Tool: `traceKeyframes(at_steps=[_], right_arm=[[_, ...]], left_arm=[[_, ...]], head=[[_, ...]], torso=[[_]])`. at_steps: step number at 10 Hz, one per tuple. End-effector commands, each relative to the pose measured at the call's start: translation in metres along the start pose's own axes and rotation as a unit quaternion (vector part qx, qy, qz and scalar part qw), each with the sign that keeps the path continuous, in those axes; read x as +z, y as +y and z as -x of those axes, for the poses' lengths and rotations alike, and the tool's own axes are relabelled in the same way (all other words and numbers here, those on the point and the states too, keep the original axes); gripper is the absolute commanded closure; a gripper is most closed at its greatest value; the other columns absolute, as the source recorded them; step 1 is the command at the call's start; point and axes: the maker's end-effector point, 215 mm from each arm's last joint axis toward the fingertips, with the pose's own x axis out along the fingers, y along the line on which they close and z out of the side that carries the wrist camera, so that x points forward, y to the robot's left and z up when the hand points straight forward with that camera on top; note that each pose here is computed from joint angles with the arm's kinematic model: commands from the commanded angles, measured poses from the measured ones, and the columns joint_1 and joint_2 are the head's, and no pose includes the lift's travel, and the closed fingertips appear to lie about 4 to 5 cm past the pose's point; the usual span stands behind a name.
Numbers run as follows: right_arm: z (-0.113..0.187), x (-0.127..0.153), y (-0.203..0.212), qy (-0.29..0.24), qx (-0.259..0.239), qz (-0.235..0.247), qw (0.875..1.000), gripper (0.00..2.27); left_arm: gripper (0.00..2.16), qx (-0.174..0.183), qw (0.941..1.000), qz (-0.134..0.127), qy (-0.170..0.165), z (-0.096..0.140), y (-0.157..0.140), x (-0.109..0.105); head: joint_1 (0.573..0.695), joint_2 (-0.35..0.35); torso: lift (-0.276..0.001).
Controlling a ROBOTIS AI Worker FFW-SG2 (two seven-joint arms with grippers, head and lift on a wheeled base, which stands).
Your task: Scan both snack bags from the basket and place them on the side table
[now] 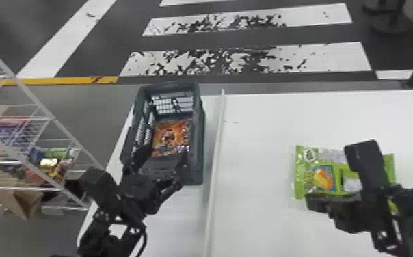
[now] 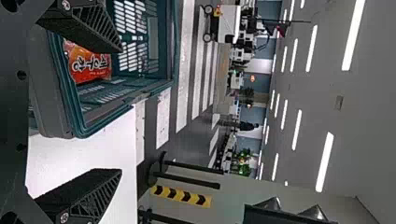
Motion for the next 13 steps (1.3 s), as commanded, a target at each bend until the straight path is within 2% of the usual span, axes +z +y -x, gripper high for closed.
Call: traceKeyframes(at_steps=[1,6,13], right_arm=[[-0.001,-0.007,-0.005,0.008,-0.007,0.002,1.000,2.26],[-0.023,-0.009,-0.023,0.020,-0.019,0.004,1.000,2.26],[-0.047,0.017,-0.019,0.014,-0.018,0.022,0.999,2.26]], left_arm=[[0.08,0.000,1.0000,0.000,0.000,0.001,0.001,0.001],[0.08,0.000,1.0000,0.000,-0.001,0.000,0.000,0.001],[0.09,-0.003,1.0000,-0.004,-0.001,0.001,-0.001,0.002]], head=[[0.695,0.208],[0.695,0.189],[0.695,0.198]], torso=[[-0.075],[-0.075],[-0.075]])
